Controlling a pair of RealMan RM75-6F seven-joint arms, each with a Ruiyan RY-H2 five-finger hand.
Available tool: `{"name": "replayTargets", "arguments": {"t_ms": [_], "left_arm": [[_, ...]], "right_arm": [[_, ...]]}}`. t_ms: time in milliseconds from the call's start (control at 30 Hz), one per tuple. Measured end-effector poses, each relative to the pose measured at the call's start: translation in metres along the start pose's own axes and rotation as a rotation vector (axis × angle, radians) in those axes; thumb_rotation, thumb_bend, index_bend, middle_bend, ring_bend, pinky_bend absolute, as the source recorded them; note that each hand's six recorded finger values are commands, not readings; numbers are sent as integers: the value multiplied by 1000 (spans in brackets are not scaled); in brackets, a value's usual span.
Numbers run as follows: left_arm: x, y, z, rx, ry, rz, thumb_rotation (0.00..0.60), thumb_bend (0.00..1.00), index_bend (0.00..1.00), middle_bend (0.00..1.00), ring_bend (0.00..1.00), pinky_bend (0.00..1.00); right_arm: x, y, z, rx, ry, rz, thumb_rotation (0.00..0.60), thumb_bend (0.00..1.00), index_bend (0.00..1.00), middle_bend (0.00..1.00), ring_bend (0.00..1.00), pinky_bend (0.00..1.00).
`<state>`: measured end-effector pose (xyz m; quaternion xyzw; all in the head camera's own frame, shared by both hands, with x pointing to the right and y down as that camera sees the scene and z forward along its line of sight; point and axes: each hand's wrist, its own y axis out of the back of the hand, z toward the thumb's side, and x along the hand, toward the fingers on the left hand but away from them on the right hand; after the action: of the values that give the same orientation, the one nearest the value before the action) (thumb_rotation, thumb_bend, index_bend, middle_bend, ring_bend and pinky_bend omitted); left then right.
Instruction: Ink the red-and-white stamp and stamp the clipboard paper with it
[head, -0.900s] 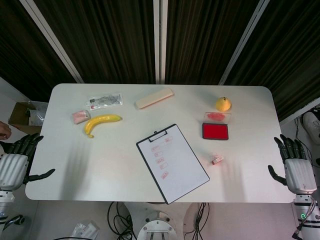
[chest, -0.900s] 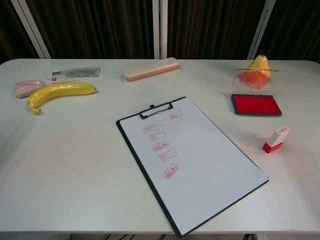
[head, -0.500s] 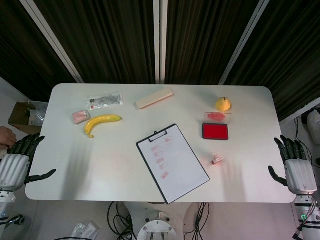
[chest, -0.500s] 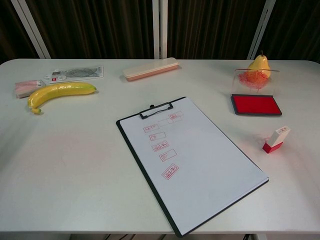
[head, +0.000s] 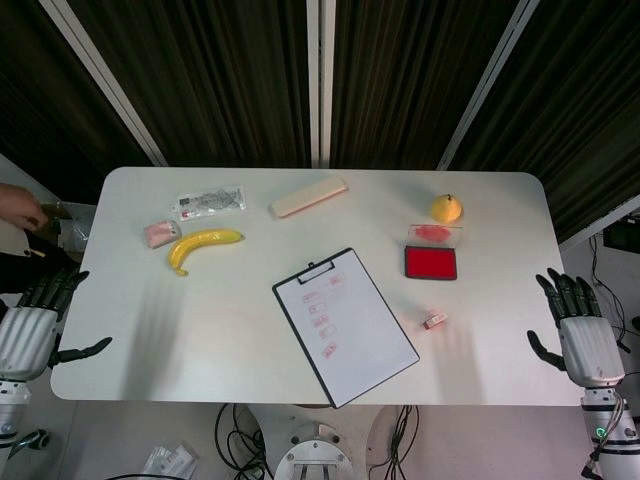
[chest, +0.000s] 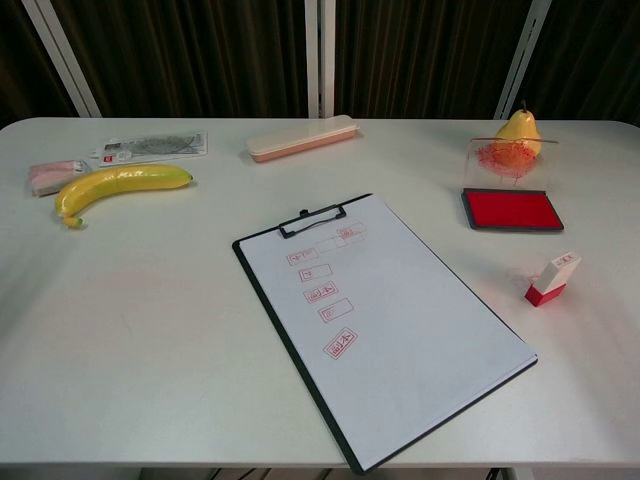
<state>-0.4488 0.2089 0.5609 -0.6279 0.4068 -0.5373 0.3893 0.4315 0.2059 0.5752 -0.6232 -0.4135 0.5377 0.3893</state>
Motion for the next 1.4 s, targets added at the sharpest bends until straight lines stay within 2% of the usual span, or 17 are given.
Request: {"name": "replayTargets", "arguments": {"t_ms": [33, 67, 133, 267, 500, 700, 900, 1167, 1400], "left_arm": [[0, 0, 0, -2, 0, 0, 371, 65, 107, 81, 87, 184], [-1, -1, 0, -3, 0, -3, 368, 65, 107, 81, 87, 184], [-1, -3, 0, -1, -2, -11, 366, 65, 107, 81, 87, 184], [-1, -4, 2, -9, -6, -12, 368, 64, 107, 81, 87, 183], [-1, -9, 2, -7, -4, -26, 370, 65, 108, 81, 87, 184], [-1, -10, 0, -4, 0, -29, 367, 65, 108, 82, 87, 184], [-1, -11, 1, -11, -5, -31, 370, 65, 108, 81, 87, 184], [0, -10, -1, -11, -6, -28, 371, 64, 107, 81, 87, 184], [0, -11, -1, -10, -4, -32, 368, 65, 107, 82, 87, 184]], "right_arm": [[-1, 1, 2, 5, 17, -10, 600, 252, 0, 66, 547, 769], [-1, 2, 5, 10, 36, -17, 600, 251, 0, 101, 653, 839], [-4, 0, 12, 34, 86, -11, 600, 245, 0, 130, 704, 870], [-10, -12, 25, 114, 151, 50, 600, 192, 27, 175, 712, 871], [-26, -54, 60, 291, 275, 173, 600, 186, 130, 184, 726, 879], [-47, -90, 87, 296, 325, 237, 600, 186, 168, 185, 727, 879], [-60, -113, 91, 312, 323, 279, 600, 188, 192, 196, 731, 879], [-63, -126, 91, 297, 318, 299, 600, 190, 288, 256, 734, 879], [-66, -134, 94, 282, 322, 285, 600, 202, 350, 329, 741, 891]]}}
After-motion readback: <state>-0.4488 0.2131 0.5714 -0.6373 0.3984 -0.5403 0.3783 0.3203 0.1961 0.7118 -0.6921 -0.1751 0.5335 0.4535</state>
